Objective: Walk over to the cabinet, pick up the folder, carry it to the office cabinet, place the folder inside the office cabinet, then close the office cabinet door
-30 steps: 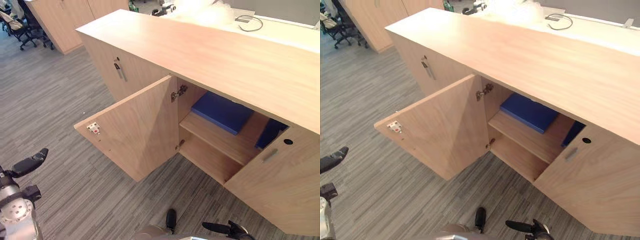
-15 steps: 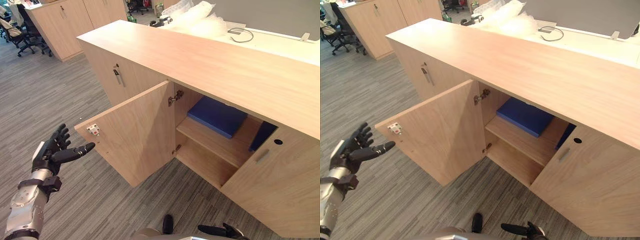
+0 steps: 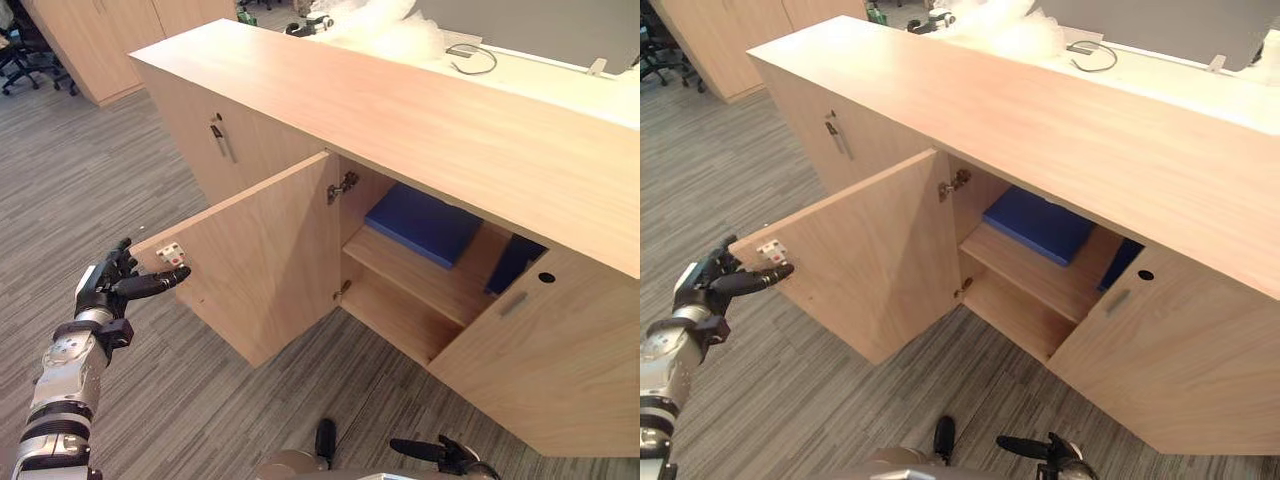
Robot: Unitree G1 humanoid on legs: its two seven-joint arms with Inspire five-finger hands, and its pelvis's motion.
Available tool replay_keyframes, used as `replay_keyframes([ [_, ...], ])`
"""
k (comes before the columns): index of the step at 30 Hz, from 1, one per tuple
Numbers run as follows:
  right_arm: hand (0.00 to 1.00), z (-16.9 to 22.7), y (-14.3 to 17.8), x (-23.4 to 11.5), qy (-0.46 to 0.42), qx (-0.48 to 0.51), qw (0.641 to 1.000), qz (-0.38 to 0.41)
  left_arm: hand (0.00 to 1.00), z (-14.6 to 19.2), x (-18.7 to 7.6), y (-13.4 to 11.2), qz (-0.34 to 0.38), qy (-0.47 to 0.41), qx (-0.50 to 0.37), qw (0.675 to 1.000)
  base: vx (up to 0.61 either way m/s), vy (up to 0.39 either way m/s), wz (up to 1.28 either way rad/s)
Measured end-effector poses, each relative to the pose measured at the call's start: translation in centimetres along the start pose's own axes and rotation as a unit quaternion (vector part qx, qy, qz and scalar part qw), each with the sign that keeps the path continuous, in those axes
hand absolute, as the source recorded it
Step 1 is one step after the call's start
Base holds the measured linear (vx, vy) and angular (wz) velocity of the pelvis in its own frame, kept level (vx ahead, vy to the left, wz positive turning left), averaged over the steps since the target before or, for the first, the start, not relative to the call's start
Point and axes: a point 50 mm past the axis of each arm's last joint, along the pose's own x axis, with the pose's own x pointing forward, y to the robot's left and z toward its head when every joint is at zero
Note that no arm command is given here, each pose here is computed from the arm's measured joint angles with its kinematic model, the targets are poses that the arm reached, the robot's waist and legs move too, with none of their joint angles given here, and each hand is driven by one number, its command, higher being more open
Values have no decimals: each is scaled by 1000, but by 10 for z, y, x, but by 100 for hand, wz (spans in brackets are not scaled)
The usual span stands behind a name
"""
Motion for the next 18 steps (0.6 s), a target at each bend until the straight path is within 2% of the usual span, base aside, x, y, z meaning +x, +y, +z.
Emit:
replay_keyframes([
  [5, 100, 9, 6, 1, -10, 0, 1000, 7, 100, 12, 12, -18, -26, -11, 11, 1000, -11, -6, -1],
  [10, 100, 14, 8, 2, -16, -2, 1000, 12, 100, 15, 18, -21, -14, -9, 15, 1000, 0, 0, 0],
  [18, 100, 40, 19, 3, -47, -79, 995, 33, 100, 0, 17, -38, -12, 6, 3, 1000, -32, -3, -3],
])
